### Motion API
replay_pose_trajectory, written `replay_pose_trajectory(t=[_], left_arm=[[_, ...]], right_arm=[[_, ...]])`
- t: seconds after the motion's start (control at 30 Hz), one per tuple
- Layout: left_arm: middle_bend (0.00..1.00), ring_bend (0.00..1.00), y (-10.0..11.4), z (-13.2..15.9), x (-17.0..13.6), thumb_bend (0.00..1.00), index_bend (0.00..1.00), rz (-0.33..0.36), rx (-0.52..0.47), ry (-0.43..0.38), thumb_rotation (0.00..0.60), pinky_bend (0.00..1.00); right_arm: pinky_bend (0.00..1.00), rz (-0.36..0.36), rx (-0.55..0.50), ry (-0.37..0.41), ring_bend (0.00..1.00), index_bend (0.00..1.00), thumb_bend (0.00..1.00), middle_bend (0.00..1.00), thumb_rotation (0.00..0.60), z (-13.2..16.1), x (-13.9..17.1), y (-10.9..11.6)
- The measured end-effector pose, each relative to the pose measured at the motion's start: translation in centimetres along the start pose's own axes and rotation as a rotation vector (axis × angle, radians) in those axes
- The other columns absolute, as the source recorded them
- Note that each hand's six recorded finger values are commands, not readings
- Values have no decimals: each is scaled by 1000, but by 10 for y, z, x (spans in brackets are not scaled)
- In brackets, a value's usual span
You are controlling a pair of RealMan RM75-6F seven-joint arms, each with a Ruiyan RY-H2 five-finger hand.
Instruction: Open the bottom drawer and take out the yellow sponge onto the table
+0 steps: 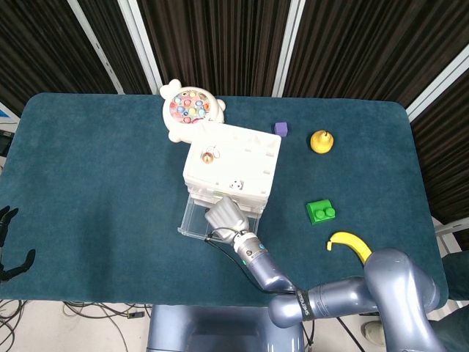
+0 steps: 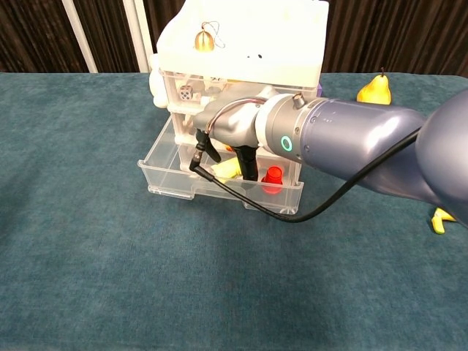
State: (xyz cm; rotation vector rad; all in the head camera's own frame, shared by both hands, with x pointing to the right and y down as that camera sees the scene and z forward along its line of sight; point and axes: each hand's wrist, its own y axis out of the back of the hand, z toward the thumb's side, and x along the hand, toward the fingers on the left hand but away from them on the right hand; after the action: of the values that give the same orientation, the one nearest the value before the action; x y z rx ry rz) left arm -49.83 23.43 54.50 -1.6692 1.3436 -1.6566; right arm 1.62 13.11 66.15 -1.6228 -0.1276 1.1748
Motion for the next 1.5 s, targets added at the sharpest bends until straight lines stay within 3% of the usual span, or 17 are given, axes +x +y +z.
replay_pose_trajectory(t=[1.5], left_arm=[[0, 0, 0, 0, 0, 360, 34, -13, -8, -1, 600, 11]], right_arm=[[1000, 0, 15, 8, 1000, 548, 235, 1000, 600, 5, -4, 3]])
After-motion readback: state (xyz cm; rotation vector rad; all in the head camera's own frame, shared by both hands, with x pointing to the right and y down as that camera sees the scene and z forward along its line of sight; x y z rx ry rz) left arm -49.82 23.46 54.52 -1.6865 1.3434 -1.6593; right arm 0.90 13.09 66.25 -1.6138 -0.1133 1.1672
